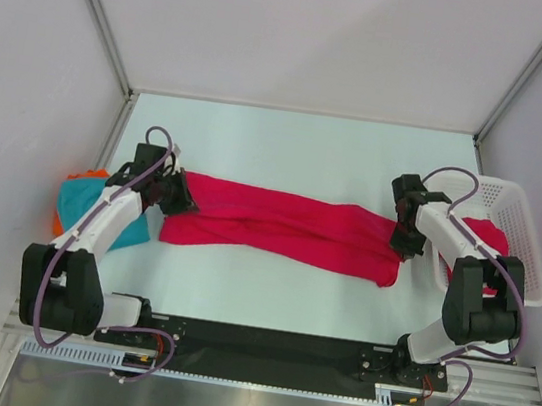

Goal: Fold and stack the t-shirts
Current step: Fold the other side of the tshirt into a rectangle

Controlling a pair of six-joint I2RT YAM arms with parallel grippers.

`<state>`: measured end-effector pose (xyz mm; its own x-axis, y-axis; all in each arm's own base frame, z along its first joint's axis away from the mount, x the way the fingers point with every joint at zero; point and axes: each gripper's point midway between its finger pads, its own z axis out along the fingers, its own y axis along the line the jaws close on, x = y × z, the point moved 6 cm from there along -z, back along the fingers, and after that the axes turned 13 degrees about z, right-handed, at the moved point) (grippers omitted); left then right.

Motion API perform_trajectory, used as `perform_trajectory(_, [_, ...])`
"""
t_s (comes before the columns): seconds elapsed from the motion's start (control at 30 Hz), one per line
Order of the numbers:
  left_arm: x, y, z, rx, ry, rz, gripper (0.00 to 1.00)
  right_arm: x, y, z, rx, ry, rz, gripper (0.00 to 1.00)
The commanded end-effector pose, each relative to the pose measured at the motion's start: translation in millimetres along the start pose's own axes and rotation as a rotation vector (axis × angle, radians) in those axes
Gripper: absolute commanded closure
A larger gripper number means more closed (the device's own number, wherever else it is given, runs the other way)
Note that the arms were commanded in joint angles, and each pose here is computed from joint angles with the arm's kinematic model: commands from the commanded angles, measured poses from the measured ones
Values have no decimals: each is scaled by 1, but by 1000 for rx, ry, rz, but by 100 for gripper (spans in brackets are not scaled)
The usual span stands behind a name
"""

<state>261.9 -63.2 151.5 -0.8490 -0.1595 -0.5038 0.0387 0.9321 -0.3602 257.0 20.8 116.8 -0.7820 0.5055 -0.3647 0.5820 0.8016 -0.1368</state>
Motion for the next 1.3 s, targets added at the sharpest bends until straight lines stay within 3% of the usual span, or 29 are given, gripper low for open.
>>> perform_trajectory(0.0, [3,2,-4,-12,-36,29,100,2,-7,-8,15,-31,17,100])
perform_trajectory(0.83, [18,22,-22,-60,-78,-21,100,15,-13,-28,-18,-47,22,100])
perform_trajectory(0.93, [19,22,-22,-53,-77,-28,100,23,-12,-25,-3,-23,-4,95])
perform_trajectory(1.0, [16,23,-25,-55,-90,-33,99,25,-12,-26,-5,-23,-10,83])
perform_trajectory(1.07, [14,25,-29,-65,-95,-38,85,25,-12,-30,-11,-25,-14,79])
perform_trajectory(1.1, [13,27,-32,-71,-103,-46,74,24,-11,-33,-19,-30,-15,78])
perform_trajectory(1.13, [11,27,-34,-72,-108,-51,55,24,-11,-35,-26,-32,-15,77])
perform_trajectory(1.23, [5,29,-42,-81,-142,-60,37,22,-9,-47,-53,-48,-13,71])
perform_trajectory(1.27, [4,30,-44,-83,-153,-64,35,22,-10,-50,-54,-45,-12,70])
